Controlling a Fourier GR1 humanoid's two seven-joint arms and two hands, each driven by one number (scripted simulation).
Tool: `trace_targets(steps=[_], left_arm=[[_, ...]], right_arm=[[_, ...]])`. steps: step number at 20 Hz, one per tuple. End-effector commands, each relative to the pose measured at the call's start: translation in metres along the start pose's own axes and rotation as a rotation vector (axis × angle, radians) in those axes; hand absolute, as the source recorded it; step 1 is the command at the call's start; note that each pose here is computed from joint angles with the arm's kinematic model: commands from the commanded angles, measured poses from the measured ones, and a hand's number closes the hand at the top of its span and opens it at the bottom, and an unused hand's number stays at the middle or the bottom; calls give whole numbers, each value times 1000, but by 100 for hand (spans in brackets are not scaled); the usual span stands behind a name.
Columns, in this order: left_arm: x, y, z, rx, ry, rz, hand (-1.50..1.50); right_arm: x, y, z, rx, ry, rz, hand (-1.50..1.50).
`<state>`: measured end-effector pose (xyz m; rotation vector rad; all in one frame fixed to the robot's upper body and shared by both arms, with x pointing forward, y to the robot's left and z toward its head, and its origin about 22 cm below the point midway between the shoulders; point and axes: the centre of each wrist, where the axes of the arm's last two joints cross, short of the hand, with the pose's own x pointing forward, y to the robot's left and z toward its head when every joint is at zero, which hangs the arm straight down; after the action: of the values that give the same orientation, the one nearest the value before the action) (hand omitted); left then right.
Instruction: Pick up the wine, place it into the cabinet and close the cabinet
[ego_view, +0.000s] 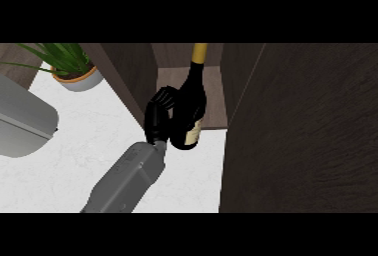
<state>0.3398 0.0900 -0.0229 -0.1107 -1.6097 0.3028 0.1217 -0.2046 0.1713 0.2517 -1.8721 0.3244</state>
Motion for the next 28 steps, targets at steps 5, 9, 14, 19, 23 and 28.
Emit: trace_targets(steps=[5,9,14,19,23,28], left_arm=[[10,-10,-25,25,17,-2,150],[32,-25,-48,58,21,1,150],[39,-26,-63,81,-15,6,150],[51,-37,-75,87,-45,-88,150],[55,-37,-84,124,-52,-166,150],[64,-7,-100,218,-109,-369,-150]], right_arm=[[35,2,26,16,-63,-68,-150],[38,1,23,31,-74,-68,-150],[34,1,21,39,-66,-63,-150],[25,1,15,19,-77,-78,-150],[25,2,14,41,-72,-99,-150],[13,0,11,41,-62,-89,-150]])
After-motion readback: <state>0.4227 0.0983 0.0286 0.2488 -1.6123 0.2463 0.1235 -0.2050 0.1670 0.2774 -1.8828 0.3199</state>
